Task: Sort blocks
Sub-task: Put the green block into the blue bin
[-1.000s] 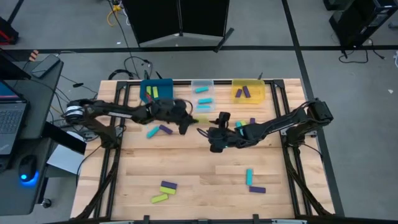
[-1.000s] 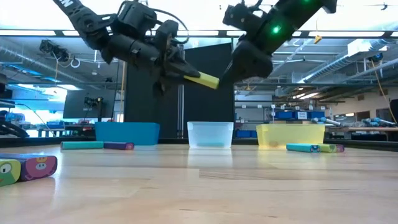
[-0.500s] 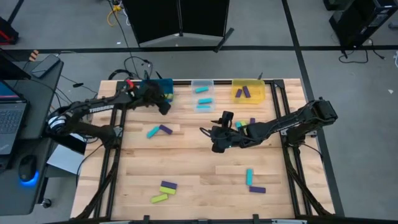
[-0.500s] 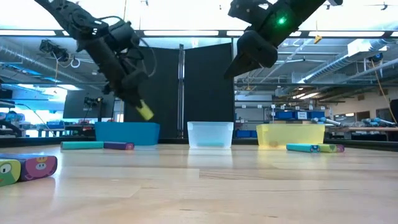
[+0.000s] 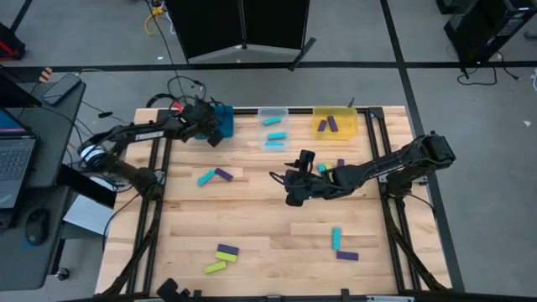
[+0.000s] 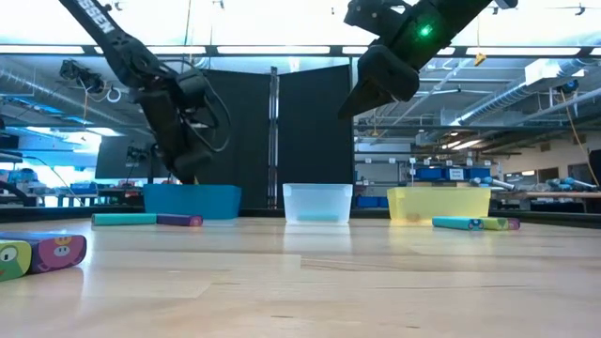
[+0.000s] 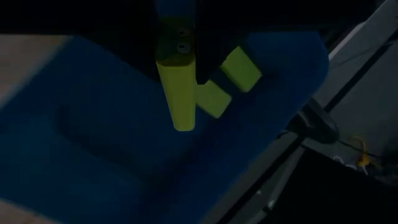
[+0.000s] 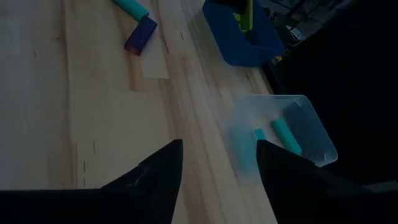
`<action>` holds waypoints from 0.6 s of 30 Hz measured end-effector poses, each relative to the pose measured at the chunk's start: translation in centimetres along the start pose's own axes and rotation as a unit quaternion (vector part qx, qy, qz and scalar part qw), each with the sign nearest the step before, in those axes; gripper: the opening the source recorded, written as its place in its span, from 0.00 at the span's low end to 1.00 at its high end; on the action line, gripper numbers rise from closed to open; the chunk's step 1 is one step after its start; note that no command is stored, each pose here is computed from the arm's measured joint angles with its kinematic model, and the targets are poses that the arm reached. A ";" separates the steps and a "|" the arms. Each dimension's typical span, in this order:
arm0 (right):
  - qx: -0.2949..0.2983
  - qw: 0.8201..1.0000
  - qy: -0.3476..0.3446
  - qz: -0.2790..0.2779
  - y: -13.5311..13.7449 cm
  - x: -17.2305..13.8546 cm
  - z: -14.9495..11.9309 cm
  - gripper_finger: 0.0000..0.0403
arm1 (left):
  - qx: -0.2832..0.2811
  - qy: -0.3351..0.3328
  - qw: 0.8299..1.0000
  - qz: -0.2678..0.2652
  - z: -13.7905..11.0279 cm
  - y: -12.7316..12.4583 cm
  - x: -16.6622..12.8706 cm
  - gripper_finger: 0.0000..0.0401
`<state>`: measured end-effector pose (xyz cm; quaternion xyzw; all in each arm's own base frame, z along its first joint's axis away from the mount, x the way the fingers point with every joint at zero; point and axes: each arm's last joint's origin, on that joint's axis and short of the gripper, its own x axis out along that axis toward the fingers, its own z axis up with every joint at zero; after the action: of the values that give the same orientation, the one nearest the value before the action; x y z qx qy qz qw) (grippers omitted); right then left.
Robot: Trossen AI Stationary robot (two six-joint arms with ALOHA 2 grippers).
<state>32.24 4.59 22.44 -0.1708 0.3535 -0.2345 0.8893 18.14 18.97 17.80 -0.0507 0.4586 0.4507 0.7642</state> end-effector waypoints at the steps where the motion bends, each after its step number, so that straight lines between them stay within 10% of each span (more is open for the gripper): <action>1: 0.000 1.000 0.000 0.000 0.0 0.0 0.0 0.53 | 0.003 0.004 1.000 0.002 0.2 0.1 0.3 0.16; 18: -0.002 1.000 0.002 0.000 0.0 0.0 0.0 0.52 | 0.019 0.046 0.999 -0.019 2.3 0.0 1.8 0.28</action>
<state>32.23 4.59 22.40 -0.1722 0.3554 -0.2338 0.8885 19.95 21.29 17.75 -0.0656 0.5005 0.4250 0.7514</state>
